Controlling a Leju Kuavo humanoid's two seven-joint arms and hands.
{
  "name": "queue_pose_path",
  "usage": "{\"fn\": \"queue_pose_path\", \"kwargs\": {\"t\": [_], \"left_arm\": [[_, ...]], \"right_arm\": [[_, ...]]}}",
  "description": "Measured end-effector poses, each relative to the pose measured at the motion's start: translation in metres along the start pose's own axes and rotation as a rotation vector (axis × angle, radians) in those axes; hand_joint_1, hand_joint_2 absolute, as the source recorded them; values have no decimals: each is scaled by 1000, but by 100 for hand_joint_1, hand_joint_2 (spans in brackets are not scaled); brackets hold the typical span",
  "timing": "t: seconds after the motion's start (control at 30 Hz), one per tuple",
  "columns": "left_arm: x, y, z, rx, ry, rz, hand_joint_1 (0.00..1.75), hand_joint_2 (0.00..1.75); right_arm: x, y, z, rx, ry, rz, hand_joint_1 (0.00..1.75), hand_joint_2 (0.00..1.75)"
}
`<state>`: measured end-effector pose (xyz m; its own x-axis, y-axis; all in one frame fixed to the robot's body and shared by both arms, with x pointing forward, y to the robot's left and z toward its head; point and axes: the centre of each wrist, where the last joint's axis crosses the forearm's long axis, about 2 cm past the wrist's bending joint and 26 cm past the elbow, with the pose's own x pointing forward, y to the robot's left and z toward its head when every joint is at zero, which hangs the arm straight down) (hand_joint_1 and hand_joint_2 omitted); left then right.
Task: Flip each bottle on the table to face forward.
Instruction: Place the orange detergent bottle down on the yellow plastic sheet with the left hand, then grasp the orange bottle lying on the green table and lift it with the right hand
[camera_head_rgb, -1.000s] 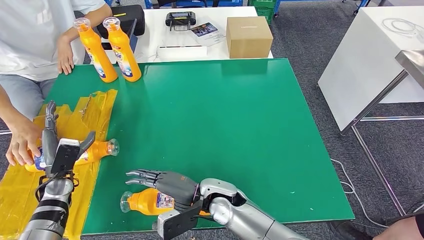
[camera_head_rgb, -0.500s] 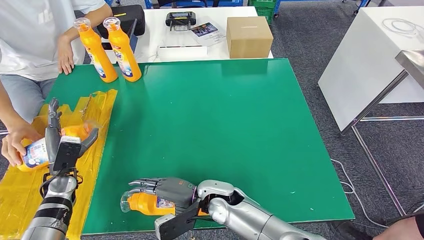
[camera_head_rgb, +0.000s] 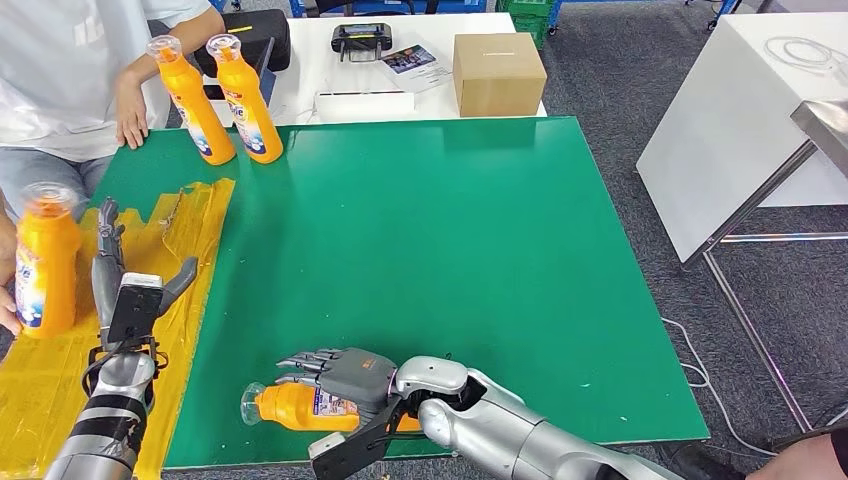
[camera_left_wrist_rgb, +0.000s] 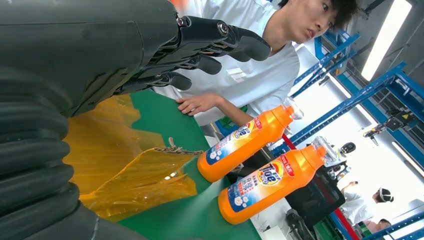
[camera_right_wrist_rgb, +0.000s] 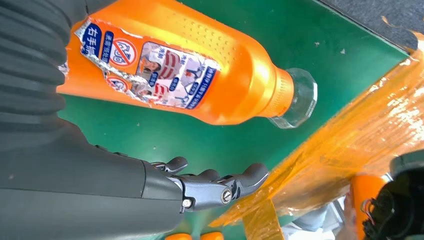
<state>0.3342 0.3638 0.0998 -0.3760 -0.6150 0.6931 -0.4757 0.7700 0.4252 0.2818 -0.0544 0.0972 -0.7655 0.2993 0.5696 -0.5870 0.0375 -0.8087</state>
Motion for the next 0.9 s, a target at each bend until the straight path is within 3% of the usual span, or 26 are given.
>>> {"fn": "queue_pose_path", "kwargs": {"t": [0.5, 0.9], "left_arm": [[0, 0, 1, -2, 1, 0, 0, 175], [-1, 0, 7, -18, 7, 7, 0, 175]], "right_arm": [[-3, 4, 0, 29, 16, 14, 0, 175], [-8, 7, 2, 28, 88, 111, 0, 175]]}}
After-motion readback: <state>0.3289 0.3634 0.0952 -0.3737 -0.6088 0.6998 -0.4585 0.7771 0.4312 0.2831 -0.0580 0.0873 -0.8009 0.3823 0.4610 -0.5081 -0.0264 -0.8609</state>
